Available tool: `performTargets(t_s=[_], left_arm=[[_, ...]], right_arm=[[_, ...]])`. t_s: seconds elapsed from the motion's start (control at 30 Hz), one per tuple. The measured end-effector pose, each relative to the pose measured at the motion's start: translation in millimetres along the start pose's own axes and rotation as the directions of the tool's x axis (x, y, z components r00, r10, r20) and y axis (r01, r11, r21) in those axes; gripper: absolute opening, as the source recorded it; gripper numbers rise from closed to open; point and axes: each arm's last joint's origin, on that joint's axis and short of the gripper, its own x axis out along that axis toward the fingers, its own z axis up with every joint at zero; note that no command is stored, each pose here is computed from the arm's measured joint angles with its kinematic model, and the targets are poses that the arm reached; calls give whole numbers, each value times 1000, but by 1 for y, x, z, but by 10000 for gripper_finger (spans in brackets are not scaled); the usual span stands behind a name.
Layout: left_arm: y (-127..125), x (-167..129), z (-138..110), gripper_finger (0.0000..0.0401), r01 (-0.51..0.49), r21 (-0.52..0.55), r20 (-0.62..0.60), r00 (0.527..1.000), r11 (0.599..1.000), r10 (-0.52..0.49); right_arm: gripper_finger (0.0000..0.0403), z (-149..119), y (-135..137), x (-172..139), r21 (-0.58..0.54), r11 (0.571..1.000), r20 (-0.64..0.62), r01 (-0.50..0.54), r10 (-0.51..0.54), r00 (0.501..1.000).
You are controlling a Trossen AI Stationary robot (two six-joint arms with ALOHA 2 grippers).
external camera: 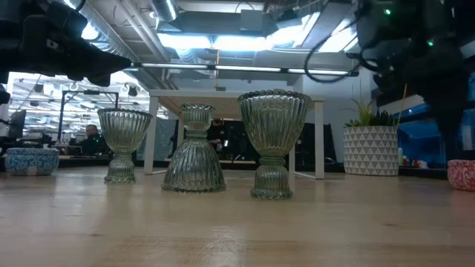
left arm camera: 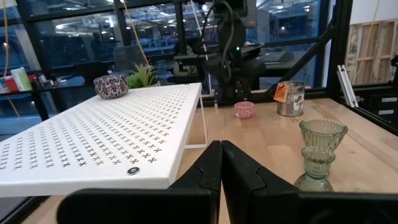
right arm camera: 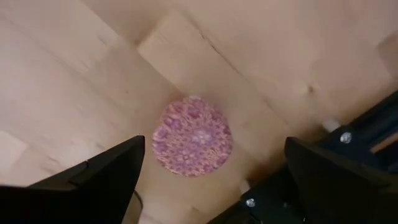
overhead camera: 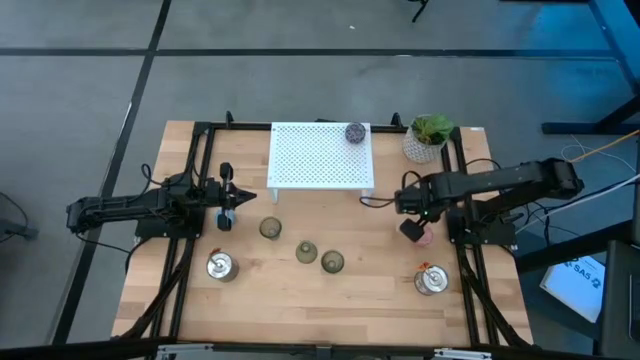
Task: Pick & Place candle stick holders
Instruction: Put the pink patterned scented candle on the shelf aligned with the other patterned scented candle
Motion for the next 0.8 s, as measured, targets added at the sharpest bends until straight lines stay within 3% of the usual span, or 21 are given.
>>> performTargets(t_s=[0.27, 0.8], left_arm=[[0, 0, 0, 2, 0, 0, 0, 1000, 1000, 0], [0, 0, 0, 2, 0, 0, 0, 1000, 1000, 0]], right_arm=[[390, -9, 7, 27, -30, 998, -9, -64, 63, 998], [390, -21, 13, 32, 0, 1000, 32, -15, 15, 999]])
